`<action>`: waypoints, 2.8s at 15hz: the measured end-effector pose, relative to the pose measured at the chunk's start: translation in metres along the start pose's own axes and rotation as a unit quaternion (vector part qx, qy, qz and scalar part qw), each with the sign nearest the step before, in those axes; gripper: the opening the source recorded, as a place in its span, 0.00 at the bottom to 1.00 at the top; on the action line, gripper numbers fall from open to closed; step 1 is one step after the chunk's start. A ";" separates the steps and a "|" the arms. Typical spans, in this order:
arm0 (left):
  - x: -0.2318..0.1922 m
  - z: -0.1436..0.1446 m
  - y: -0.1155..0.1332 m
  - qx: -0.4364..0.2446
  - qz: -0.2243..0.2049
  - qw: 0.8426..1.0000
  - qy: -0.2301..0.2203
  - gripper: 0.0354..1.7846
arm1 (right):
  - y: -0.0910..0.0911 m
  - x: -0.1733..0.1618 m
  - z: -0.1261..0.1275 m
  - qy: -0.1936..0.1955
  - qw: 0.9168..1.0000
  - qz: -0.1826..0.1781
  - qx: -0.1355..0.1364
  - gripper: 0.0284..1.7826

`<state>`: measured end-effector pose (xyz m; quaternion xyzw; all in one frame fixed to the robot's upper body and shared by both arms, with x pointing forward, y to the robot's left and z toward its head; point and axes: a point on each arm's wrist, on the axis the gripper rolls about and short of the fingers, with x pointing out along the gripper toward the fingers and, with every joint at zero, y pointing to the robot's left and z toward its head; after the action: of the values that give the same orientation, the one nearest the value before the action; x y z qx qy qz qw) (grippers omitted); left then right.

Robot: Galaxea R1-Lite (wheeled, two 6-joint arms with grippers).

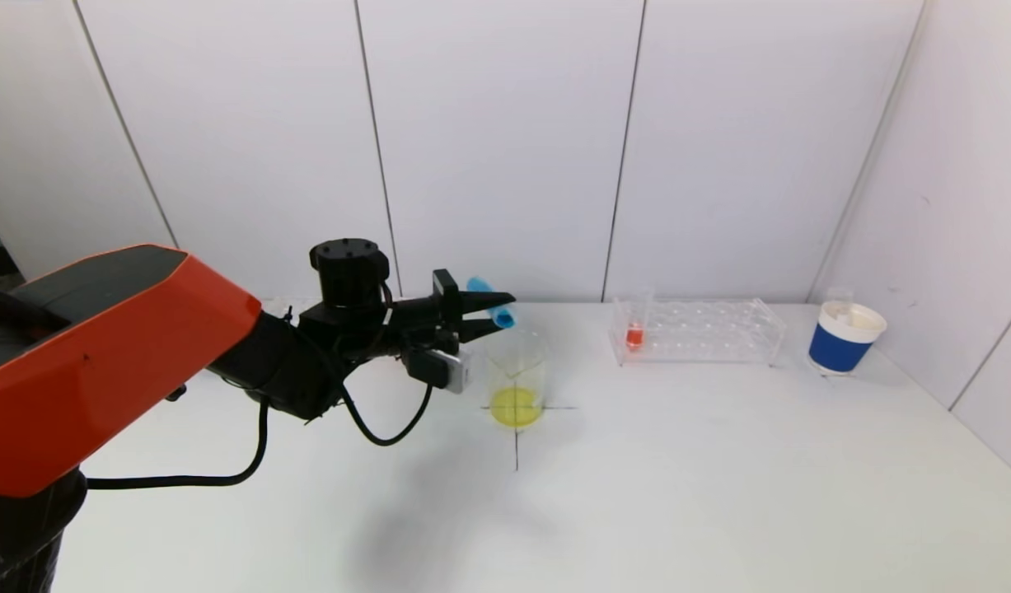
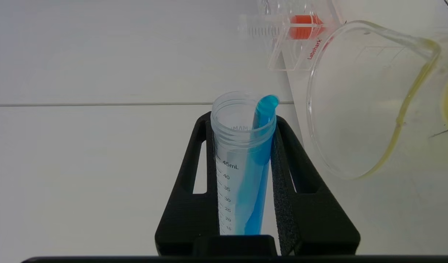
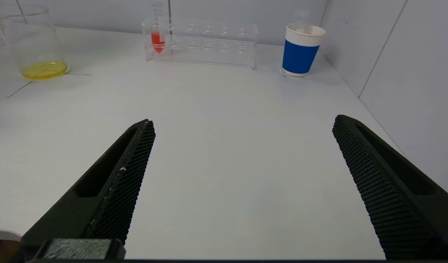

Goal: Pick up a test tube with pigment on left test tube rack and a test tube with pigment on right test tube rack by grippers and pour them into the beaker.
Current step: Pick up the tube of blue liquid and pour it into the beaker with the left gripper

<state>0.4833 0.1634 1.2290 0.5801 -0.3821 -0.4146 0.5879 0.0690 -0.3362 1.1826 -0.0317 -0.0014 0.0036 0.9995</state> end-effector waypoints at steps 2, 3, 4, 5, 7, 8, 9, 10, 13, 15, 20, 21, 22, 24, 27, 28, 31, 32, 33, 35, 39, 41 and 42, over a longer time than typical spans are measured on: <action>0.001 -0.001 -0.002 0.000 -0.002 1.000 0.002 0.23 | 0.000 0.000 0.000 0.000 1.000 0.000 0.000 0.99; 0.001 -0.001 -0.003 0.003 -0.002 1.000 0.003 0.23 | 0.000 0.000 0.000 0.000 1.000 0.000 0.000 0.99; 0.001 -0.001 -0.004 0.007 -0.004 1.000 0.003 0.23 | 0.000 0.000 0.000 0.000 1.000 0.000 0.000 0.99; 0.001 -0.001 -0.004 0.008 -0.007 1.000 0.004 0.23 | 0.000 0.000 0.000 0.000 1.000 0.000 0.000 0.99; 0.001 -0.002 -0.005 0.008 -0.011 1.000 0.011 0.23 | 0.000 0.000 0.000 0.000 1.000 0.000 0.000 0.99; 0.001 -0.002 -0.005 0.012 -0.012 1.000 0.012 0.23 | 0.000 0.000 0.000 0.000 1.000 0.000 0.000 0.99; 0.001 -0.003 -0.006 0.016 -0.015 1.000 0.013 0.23 | 0.000 0.000 0.000 0.000 1.000 0.000 0.000 0.99; 0.001 -0.003 -0.007 0.017 -0.019 1.000 0.013 0.23 | 0.000 0.000 0.000 0.000 1.000 0.000 0.000 0.99; 0.001 -0.003 -0.009 0.023 -0.032 0.999 0.017 0.23 | 0.000 0.000 0.000 0.000 1.000 0.000 0.000 0.99; 0.001 -0.003 -0.009 0.030 -0.039 0.999 0.021 0.23 | 0.000 0.000 0.000 0.000 1.000 0.000 0.000 0.99; 0.002 -0.005 -0.006 0.044 -0.052 0.997 0.026 0.23 | 0.000 0.000 0.000 0.000 1.000 0.000 0.000 0.99; 0.003 -0.005 -0.005 0.049 -0.055 0.997 0.027 0.23 | 0.000 0.000 0.000 0.000 1.000 0.000 0.000 0.99; 0.003 -0.006 -0.003 0.053 -0.057 0.997 0.028 0.23 | 0.000 0.000 0.000 0.000 1.000 0.000 0.000 0.99; 0.003 -0.006 0.001 0.059 -0.063 0.996 0.030 0.23 | 0.000 0.000 0.000 0.000 1.000 0.000 0.000 0.99; 0.003 -0.006 0.007 0.070 -0.064 0.995 0.034 0.23 | 0.000 0.000 0.000 0.000 1.000 0.000 0.000 0.99; 0.003 -0.006 0.009 0.074 -0.064 0.995 0.037 0.23 | 0.000 0.000 0.000 0.000 1.000 0.000 0.000 0.99; 0.003 -0.004 0.012 0.079 -0.073 0.993 0.038 0.23 | 0.000 0.000 0.000 0.000 1.000 0.000 0.000 0.99; 0.003 -0.004 0.013 0.081 -0.075 0.993 0.040 0.23 | 0.000 0.000 0.000 0.000 1.000 0.000 0.000 0.99; 0.003 -0.003 0.015 0.084 -0.074 0.993 0.041 0.23 | 0.000 0.000 0.000 0.000 1.000 0.000 0.000 0.99; 0.003 -0.003 0.018 0.092 -0.073 0.992 0.041 0.23 | 0.000 0.000 0.000 0.000 1.000 0.000 0.000 0.99; 0.003 -0.001 0.021 0.101 -0.074 0.991 0.041 0.23 | 0.000 0.000 0.000 0.000 1.000 0.000 0.000 0.99; 0.003 -0.001 0.023 0.107 -0.073 0.991 0.044 0.23 | 0.000 0.000 0.000 0.000 1.000 0.000 0.000 0.99; 0.003 -0.001 0.023 0.110 -0.073 0.990 0.044 0.23 | 0.000 0.000 0.000 0.000 1.000 0.000 0.000 0.99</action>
<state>0.4861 0.1604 1.2521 0.6854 -0.3555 -0.3860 0.5048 0.0690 -0.3362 1.1826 -0.0317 -0.0012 0.0038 0.9995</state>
